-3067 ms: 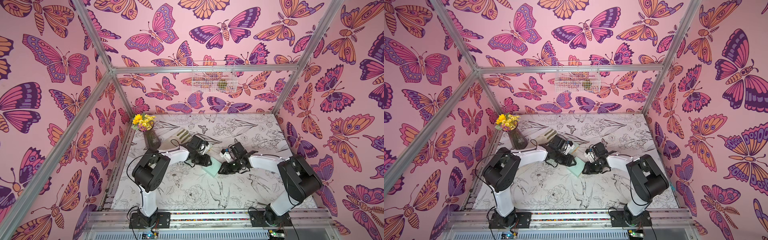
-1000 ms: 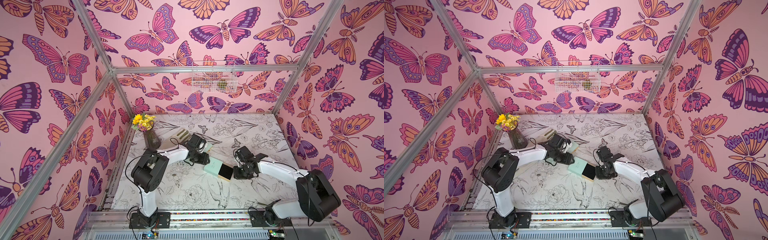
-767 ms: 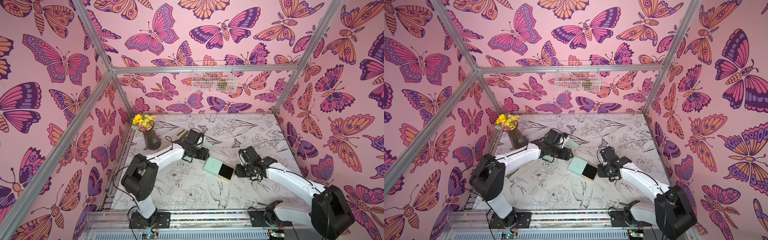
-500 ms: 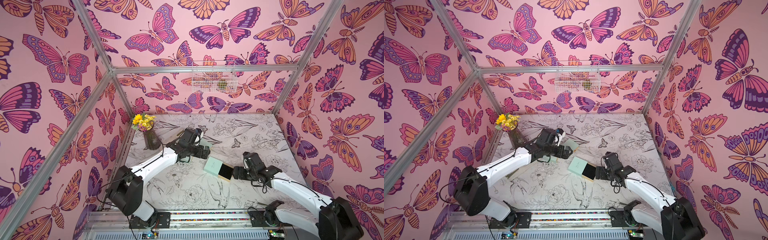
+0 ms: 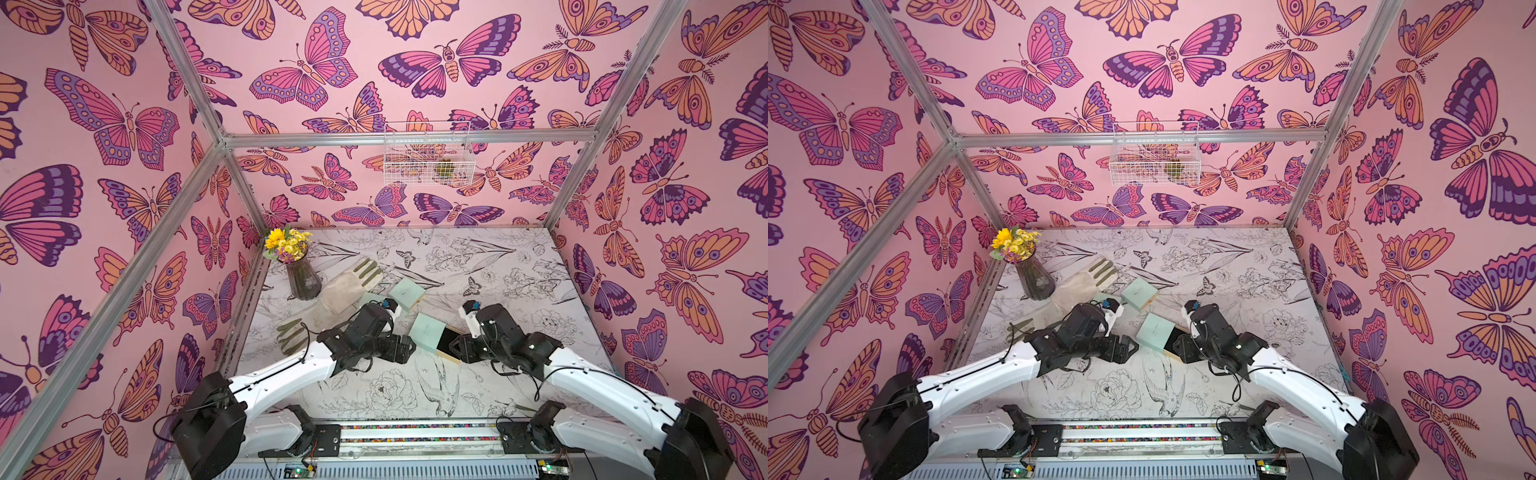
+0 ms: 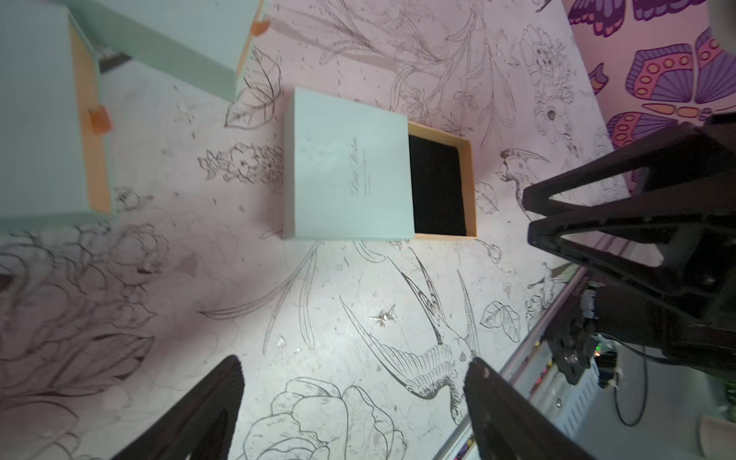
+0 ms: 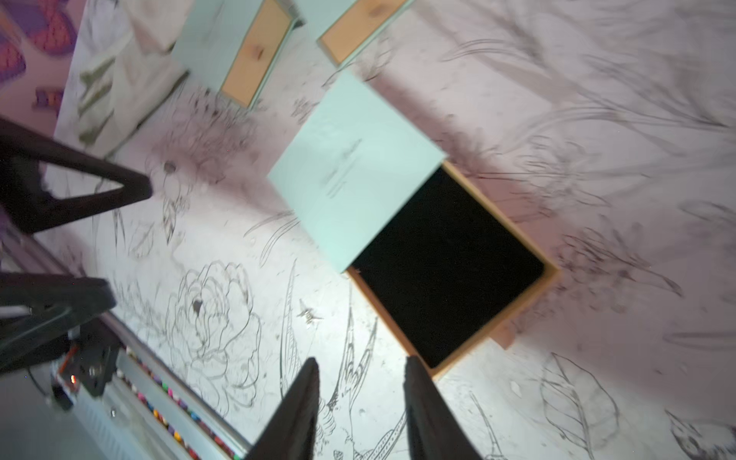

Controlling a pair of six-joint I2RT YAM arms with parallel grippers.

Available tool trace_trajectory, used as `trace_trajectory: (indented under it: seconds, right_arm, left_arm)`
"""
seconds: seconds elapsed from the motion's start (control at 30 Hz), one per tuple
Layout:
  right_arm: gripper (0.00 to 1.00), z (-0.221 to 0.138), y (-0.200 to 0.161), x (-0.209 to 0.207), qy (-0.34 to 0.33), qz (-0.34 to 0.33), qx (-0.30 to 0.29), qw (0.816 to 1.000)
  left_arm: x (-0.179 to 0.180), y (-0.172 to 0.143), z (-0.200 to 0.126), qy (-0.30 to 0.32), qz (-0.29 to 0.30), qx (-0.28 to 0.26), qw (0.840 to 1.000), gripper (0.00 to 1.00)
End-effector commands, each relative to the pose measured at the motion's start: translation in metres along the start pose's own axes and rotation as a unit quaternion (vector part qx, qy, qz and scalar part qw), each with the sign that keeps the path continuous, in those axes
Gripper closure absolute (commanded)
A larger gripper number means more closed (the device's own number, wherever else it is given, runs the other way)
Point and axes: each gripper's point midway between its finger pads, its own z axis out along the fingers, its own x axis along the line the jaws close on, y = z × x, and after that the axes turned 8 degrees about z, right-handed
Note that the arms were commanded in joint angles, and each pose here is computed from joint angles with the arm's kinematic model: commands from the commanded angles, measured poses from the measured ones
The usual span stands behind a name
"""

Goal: Place the earrings into the drawer-style jewelry box
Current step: Pick up the earring from the center of the board.

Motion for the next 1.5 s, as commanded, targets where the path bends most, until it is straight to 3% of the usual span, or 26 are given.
trace_trajectory:
  seconds: [0.0, 0.17, 0.47, 1.03, 1.23, 1.47]
  right_arm:
    - [0.74, 0.013, -0.028, 0.015, 0.009, -0.053, 0.095, 0.994]
    - [0.8, 0.037, -0.036, 0.023, -0.016, -0.097, 0.153, 0.983]
    - [0.8, 0.07, -0.05, 0.024, -0.064, -0.154, 0.204, 0.965]
    - [0.79, 0.09, -0.056, 0.024, -0.08, -0.168, 0.222, 0.957]
    - [0.84, 0.089, -0.059, 0.023, -0.079, -0.162, 0.225, 0.958]
    - [0.96, 0.08, -0.056, 0.025, -0.078, -0.156, 0.214, 0.961]
  left_arm:
    - [-0.012, -0.004, 0.002, -0.05, -0.048, -0.017, 0.997, 0.13]
    - [-0.011, -0.01, 0.012, -0.072, -0.073, -0.027, 0.994, 0.13]
    - [0.009, -0.003, 0.017, -0.097, -0.115, -0.045, 0.988, 0.15]
    - [0.029, -0.012, 0.013, -0.091, -0.142, -0.052, 0.984, 0.19]
    - [0.028, -0.012, 0.013, -0.093, -0.139, -0.052, 0.985, 0.2]
    - [0.028, -0.009, 0.015, -0.094, -0.133, -0.05, 0.985, 0.21]
